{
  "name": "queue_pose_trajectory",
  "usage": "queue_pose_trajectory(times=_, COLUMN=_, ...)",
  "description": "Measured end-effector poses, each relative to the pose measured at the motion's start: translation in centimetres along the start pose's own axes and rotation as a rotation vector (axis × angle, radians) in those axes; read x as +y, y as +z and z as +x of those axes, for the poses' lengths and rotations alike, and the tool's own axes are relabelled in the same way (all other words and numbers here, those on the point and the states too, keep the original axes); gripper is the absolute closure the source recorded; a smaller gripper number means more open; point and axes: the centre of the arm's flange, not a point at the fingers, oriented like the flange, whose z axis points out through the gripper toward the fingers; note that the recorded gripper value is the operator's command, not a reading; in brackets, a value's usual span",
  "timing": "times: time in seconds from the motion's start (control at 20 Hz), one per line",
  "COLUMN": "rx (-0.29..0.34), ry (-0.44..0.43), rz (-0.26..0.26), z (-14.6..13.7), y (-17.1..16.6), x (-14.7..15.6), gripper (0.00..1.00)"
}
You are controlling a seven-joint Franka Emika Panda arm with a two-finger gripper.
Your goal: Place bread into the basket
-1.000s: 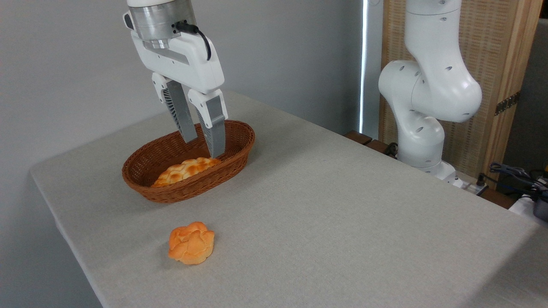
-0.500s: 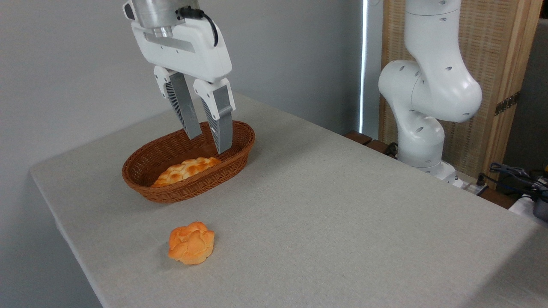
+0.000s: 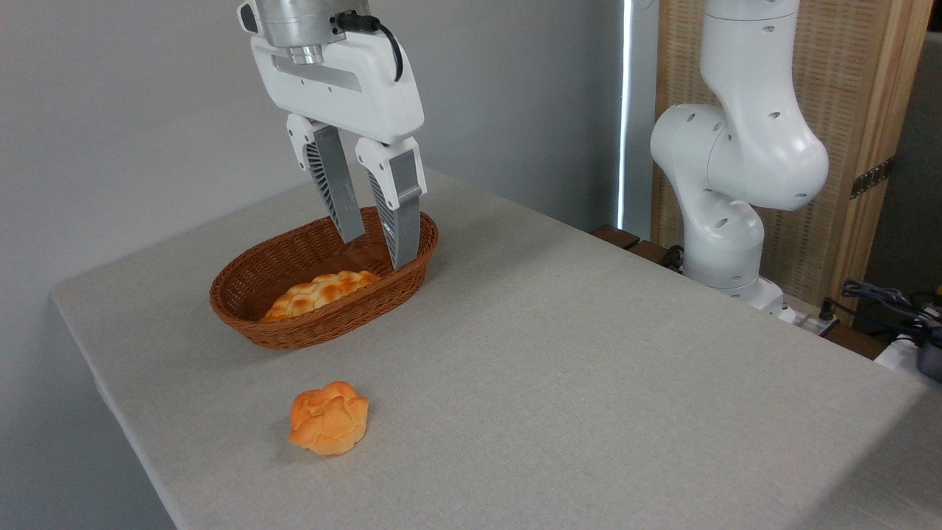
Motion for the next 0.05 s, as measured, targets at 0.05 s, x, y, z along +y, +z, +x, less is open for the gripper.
queue_pose_trajectory(times=0.05, rx=0.001, ry=0.000, rz=0.000, z=0.01, y=0.02, x=-0.01, gripper=0.00)
